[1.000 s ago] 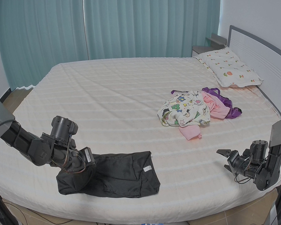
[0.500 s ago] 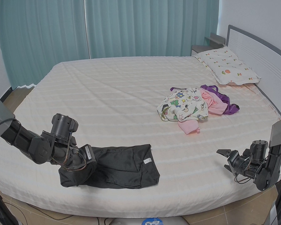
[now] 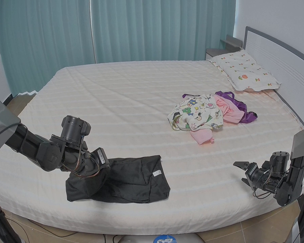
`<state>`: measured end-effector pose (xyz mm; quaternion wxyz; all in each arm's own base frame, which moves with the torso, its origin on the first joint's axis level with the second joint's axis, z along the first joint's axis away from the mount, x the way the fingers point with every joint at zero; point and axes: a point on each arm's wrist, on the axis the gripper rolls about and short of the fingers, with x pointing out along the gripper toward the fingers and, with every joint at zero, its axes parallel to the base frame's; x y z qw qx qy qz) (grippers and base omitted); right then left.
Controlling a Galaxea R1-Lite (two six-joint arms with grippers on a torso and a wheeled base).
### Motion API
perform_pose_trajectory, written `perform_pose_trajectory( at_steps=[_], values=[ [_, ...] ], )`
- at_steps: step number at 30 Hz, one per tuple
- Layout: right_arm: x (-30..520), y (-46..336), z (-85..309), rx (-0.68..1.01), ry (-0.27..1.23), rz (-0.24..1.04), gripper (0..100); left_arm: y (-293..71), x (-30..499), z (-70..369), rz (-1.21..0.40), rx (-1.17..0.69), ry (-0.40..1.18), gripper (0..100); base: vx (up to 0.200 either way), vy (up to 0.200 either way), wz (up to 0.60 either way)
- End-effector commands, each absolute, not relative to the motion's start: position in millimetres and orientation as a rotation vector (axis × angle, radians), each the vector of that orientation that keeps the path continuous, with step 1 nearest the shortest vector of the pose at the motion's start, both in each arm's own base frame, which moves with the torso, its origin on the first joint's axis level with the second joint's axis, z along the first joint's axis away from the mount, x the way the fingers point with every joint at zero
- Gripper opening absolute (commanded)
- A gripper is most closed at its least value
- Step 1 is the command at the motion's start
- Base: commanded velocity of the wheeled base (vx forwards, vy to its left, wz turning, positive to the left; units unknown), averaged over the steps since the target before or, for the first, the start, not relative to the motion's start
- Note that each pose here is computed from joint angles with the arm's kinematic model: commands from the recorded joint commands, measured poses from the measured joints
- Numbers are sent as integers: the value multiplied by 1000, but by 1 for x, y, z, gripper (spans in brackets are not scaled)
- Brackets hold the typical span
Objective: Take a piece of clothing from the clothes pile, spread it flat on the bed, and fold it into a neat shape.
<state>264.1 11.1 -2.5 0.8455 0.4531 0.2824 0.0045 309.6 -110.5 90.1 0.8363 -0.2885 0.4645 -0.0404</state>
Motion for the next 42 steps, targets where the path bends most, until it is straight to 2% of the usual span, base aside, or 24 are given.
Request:
perform_pose_trajectory(
  at_steps=[1, 5, 20, 27, 28, 31, 36, 42],
  values=[
    [265, 11, -3, 955, 595, 11, 100, -118, 313, 91, -100, -602, 992, 0, 0, -200, 0],
    [265, 11, -3, 955, 595, 11, 100, -125, 314, 93, -112, -590, 1004, 0, 0, -200, 0],
    [265, 12, -3, 956, 596, 12, 100, -169, 343, 60, -90, -505, 1008, 0, 0, 0, 0],
    [265, 11, -3, 955, 595, 11, 100, -180, 348, 55, -83, -546, 1014, 0, 0, 0, 0],
    [265, 11, -3, 957, 595, 10, 100, -182, 348, 56, -82, -562, 1014, 100, 0, 0, 0],
    [266, 11, -4, 957, 595, 10, 100, -185, 349, 62, -74, -630, 1020, 100, 0, 0, 0],
    [265, 11, -4, 957, 598, 9, 100, -184, 347, 64, -66, -641, 1023, 100, 0, 0, 0],
    [265, 12, -4, 956, 600, 9, 100, -167, 344, 97, -54, -715, 947, 100, 0, 0, 0]
  ],
)
